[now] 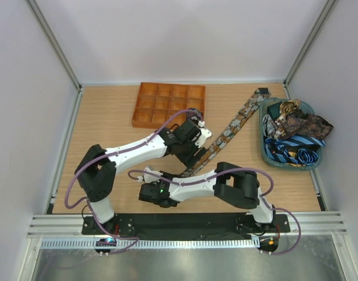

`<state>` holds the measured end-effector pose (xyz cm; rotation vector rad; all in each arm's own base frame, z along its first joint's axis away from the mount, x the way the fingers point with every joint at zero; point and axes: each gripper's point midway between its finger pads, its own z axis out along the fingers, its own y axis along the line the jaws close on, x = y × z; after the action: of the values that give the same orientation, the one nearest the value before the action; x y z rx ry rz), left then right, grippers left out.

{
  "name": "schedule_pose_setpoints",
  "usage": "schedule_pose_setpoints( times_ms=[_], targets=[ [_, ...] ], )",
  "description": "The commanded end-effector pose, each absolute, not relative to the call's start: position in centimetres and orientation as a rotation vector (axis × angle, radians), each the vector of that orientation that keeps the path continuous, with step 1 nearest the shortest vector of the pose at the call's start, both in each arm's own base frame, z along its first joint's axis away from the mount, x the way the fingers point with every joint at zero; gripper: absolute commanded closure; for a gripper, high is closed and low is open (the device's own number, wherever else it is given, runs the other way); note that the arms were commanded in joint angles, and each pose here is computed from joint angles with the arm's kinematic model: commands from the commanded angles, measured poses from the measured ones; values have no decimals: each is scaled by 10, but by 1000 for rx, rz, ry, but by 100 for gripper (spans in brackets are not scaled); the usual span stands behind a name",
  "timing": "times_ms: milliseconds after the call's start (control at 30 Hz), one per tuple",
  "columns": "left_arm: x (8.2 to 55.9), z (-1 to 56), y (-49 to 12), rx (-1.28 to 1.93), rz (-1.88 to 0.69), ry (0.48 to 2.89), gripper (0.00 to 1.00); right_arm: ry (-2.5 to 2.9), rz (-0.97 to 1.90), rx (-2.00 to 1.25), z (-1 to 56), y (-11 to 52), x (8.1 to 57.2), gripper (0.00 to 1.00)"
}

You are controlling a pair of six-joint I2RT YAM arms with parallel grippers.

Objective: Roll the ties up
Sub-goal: Roll the tie

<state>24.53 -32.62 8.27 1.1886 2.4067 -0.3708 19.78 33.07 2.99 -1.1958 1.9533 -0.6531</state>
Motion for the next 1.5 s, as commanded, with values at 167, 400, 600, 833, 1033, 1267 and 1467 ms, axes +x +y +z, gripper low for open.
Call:
schedule_pose_setpoints(
  times_ms=[167,400,600,833,1033,1267,1467],
  targets=[
    [291,160,-297,783,-372,2162,29,2072,-216,-944,67,356,196,79],
    [305,185,-244,441,-348,2040,6,2198,178,-810,71,352,197,78],
    [317,189,-212,192,-366,2019,0,2265,420,-737,67,348,198,78],
    [322,167,-187,4,-356,2057,0,2307,581,-629,68,340,203,78],
    [317,164,-187,14,-399,2036,0,2363,704,-554,61,329,204,78],
    [299,158,-210,247,-552,1941,0,2365,999,-420,73,325,216,78],
    [270,136,-250,623,-719,1913,0,2388,1141,-333,61,315,222,78]
  ],
)
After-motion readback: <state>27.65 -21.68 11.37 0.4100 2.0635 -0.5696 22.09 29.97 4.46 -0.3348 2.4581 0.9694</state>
